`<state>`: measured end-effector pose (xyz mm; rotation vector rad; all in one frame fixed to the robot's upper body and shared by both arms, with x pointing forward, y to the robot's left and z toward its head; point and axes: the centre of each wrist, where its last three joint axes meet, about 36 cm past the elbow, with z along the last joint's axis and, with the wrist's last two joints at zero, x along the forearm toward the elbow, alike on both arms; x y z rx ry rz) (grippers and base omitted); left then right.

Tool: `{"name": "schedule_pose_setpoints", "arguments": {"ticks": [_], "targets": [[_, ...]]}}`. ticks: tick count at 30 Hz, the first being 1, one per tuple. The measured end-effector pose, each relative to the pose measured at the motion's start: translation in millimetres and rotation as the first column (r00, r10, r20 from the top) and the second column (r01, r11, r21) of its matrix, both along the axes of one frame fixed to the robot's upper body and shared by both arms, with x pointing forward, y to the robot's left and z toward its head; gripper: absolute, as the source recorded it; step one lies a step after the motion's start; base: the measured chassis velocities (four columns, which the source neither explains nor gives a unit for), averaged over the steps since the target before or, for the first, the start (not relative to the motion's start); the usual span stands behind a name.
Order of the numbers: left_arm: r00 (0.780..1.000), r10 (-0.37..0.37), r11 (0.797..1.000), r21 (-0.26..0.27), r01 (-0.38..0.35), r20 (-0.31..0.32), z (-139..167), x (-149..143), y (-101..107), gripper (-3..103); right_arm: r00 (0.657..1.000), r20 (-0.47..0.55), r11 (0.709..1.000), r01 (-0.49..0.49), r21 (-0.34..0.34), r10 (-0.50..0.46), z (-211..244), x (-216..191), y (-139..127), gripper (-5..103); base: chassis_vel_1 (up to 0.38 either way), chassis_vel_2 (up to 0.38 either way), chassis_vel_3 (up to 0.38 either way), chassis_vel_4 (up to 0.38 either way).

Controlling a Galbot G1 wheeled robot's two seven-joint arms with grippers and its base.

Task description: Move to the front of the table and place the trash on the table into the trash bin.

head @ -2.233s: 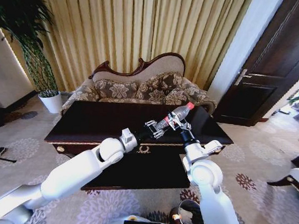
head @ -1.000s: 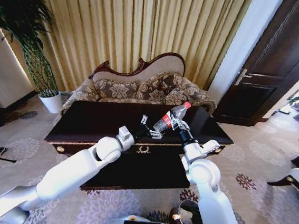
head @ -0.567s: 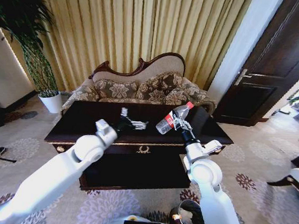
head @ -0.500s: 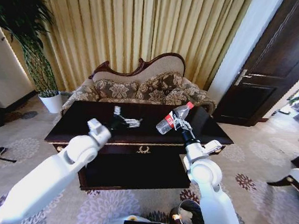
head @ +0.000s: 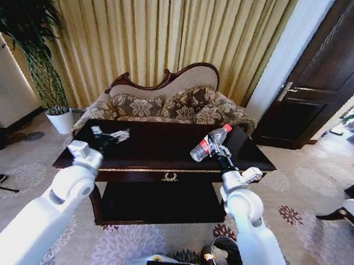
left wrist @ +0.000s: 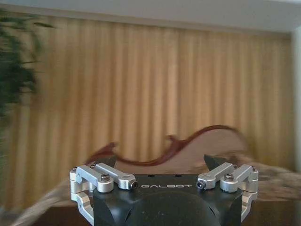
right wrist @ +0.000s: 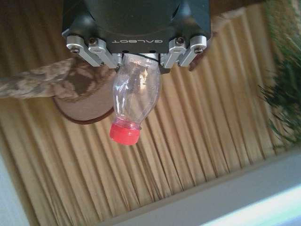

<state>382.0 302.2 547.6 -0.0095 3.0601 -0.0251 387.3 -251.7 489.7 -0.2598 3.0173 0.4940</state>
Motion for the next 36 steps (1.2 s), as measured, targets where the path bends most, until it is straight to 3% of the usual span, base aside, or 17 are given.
{"name": "schedule_pose_setpoints", "arguments": {"ticks": [1,3,11,17,36], "targets": [[1.0,0.0,1.0,0.0,0.0,0.0,0,0,0,100,1.0,0.0,1.0,0.0,0.0,0.0,0,0,0,31,0.0,0.0,0.0,0.0],[0.994,0.106,0.994,0.014,-0.106,-0.015,1,-7,27,100,1.0,-0.009,0.999,0.02,-0.04,-0.02,-4,2,-3,31,0.0,0.0,0.0,0.0],[0.971,0.235,0.971,0.05,-0.233,-0.046,14,-28,58,100,0.999,0.009,0.988,0.052,-0.146,-0.051,-3,5,-10,31,0.0,0.0,0.0,0.0],[0.962,0.268,0.963,0.056,-0.265,-0.054,18,-34,65,100,0.997,0.043,0.979,0.073,-0.19,-0.066,1,0,-12,31,0.0,0.0,0.0,0.0],[0.962,0.268,0.962,0.058,-0.265,-0.055,15,-36,63,100,0.996,0.038,0.977,0.084,-0.196,-0.078,-6,-8,-11,31,0.022,-0.023,-0.021,0.019]]}}
